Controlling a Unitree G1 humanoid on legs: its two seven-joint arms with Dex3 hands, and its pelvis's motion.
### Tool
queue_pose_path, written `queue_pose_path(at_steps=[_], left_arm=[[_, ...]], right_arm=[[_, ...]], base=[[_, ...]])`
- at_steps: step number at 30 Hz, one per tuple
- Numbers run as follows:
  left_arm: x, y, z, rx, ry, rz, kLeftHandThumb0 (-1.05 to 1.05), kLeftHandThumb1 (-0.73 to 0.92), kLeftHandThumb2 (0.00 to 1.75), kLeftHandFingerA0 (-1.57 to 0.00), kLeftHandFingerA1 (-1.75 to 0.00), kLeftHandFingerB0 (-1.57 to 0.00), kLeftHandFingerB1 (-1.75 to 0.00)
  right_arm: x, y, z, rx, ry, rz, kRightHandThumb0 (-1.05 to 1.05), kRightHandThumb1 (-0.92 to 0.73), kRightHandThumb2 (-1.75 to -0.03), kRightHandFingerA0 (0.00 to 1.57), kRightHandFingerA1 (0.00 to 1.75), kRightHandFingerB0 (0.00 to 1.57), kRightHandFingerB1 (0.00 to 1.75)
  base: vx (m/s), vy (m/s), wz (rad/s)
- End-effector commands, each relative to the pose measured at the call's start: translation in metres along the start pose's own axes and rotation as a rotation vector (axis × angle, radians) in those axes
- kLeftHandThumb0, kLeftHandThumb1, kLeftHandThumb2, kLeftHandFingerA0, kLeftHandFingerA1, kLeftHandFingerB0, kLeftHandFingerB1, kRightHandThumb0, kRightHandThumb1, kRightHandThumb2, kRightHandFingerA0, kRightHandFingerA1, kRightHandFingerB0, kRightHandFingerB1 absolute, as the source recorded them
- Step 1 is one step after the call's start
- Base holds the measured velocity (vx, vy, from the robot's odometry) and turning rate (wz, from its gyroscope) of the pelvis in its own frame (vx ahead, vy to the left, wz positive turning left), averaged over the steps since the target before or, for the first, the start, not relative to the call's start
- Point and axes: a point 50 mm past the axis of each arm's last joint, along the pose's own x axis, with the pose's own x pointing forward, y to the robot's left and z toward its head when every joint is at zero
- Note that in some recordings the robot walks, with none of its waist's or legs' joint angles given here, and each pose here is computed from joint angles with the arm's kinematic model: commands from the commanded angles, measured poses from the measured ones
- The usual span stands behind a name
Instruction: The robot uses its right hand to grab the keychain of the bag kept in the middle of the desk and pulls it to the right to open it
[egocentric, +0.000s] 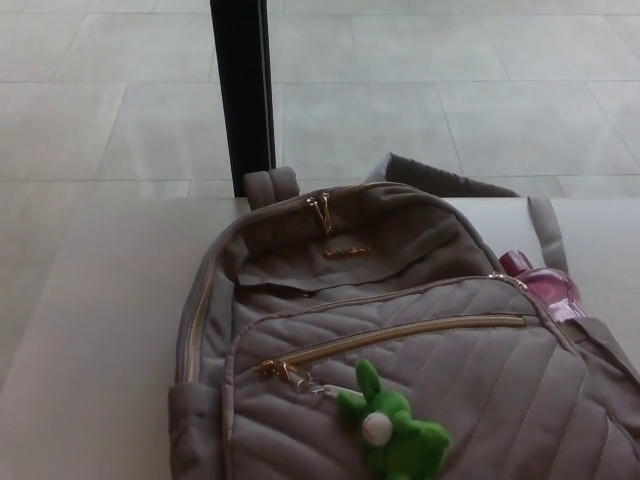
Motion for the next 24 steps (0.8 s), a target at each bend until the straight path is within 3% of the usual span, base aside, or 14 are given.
queue_pose_path(at_steps=[1, 2, 3, 4, 6, 7, 9, 15, 16, 17, 18, 19, 20, 24], left_arm=[[-0.002, 0.012, 0.004, -0.016, -0.050, 0.005, -0.64, 0.48, 0.87, -0.56, -0.65, -0.41, -0.53], [-0.001, 0.012, 0.003, -0.019, -0.044, 0.006, -0.64, 0.48, 0.87, -0.57, -0.66, -0.41, -0.52], [-0.001, 0.012, 0.003, -0.008, -0.038, 0.004, -0.63, 0.49, 0.88, -0.56, -0.65, -0.40, -0.52], [-0.001, 0.010, 0.003, -0.008, -0.034, 0.005, -0.63, 0.49, 0.87, -0.57, -0.65, -0.40, -0.52], [-0.001, 0.009, 0.003, -0.009, -0.034, 0.006, -0.63, 0.49, 0.87, -0.57, -0.65, -0.40, -0.52], [0.000, 0.009, 0.003, -0.019, -0.031, 0.004, -0.63, 0.48, 0.87, -0.56, -0.65, -0.40, -0.52], [-0.001, 0.009, 0.003, -0.018, -0.039, 0.001, -0.65, 0.48, 0.88, -0.57, -0.65, -0.41, -0.52], [-0.002, 0.011, 0.003, -0.054, -0.043, -0.019, -0.64, 0.48, 0.87, -0.56, -0.66, -0.40, -0.52], [-0.001, 0.011, 0.003, -0.053, -0.035, -0.019, -0.65, 0.60, 0.59, -0.61, -0.62, -0.48, -0.39], [-0.001, 0.011, 0.002, -0.053, -0.034, -0.019, -0.65, 0.60, 0.59, -0.61, -0.62, -0.48, -0.39], [-0.002, 0.010, 0.001, -0.046, -0.031, -0.020, -0.64, 0.61, 0.59, -0.58, -0.58, -0.50, -0.39], [-0.002, 0.010, 0.000, -0.035, -0.034, -0.021, -0.65, 0.49, 0.89, -0.54, -0.66, -0.41, -0.52], [-0.002, 0.010, 0.000, -0.025, -0.038, -0.022, -0.66, 0.48, 0.88, -0.57, -0.68, -0.42, -0.53], [-0.002, 0.010, 0.000, -0.034, -0.030, -0.023, -0.67, 0.48, 0.88, -0.58, -0.68, -0.43, -0.53]], right_arm=[[-0.078, 0.135, 0.168, -0.033, -0.626, 0.743, -0.95, -0.58, -0.94, 0.52, 0.69, 0.18, 0.49], [-0.086, 0.144, 0.166, -0.043, -0.633, 0.792, -0.81, -0.68, -0.60, 0.59, 0.65, 0.22, 0.40], [-0.092, 0.151, 0.164, -0.045, -0.626, 0.824, -0.82, -0.68, -0.61, 0.67, 0.65, 0.22, 0.40], [-0.098, 0.159, 0.162, -0.060, -0.622, 0.865, -0.83, -0.55, -0.94, 0.70, 0.71, 0.15, 0.48], [-0.100, 0.161, 0.162, -0.067, -0.619, 0.877, -0.83, -0.55, -0.94, 0.70, 0.71, 0.15, 0.48], [-0.105, 0.168, 0.159, -0.094, -0.626, 0.909, -0.81, -0.68, -0.61, 0.77, 0.66, 0.21, 0.39], [-0.119, 0.185, 0.150, -0.128, -0.599, 0.984, -0.84, -0.66, -0.61, 0.85, 0.72, 0.28, 0.42], [-0.138, 0.206, 0.139, -0.240, -0.645, 1.062, -0.90, -0.57, -0.70, 0.88, 0.79, 0.29, 0.51], [-0.141, 0.209, 0.138, -0.257, -0.658, 1.081, -0.96, -0.61, -0.71, 0.88, 0.74, 0.31, 0.52], [-0.142, 0.209, 0.138, -0.259, -0.658, 1.083, -0.96, -0.61, -0.71, 0.88, 0.74, 0.31, 0.52], [-0.144, 0.210, 0.137, -0.259, -0.648, 1.094, -0.90, -0.69, -0.62, 0.89, 0.72, 0.35, 0.50], [-0.145, 0.211, 0.136, -0.258, -0.645, 1.099, -0.93, -0.63, -0.67, 0.87, 0.72, 0.34, 0.52], [-0.144, 0.211, 0.137, -0.266, -0.659, 1.098, -0.89, -0.71, -0.62, 0.88, 0.74, 0.35, 0.52], [-0.139, 0.209, 0.140, -0.218, -0.662, 1.108, -0.79, -0.65, -0.60, 0.88, 0.83, 0.43, 0.50]], base=[[0.00, 0.000, 0.00], [0.00, 0.000, 0.00], [0.00, 0.000, 0.00], [0.00, 0.000, 0.00], [0.00, 0.000, 0.00], [0.00, 0.000, 0.00], [0.00, 0.000, 0.00], [0.00, 0.000, 0.00], [0.00, 0.000, 0.00], [0.00, 0.000, 0.00], [0.00, 0.000, 0.00], [0.00, 0.000, 0.00], [0.00, 0.000, 0.00], [0.00, 0.000, 0.00]])
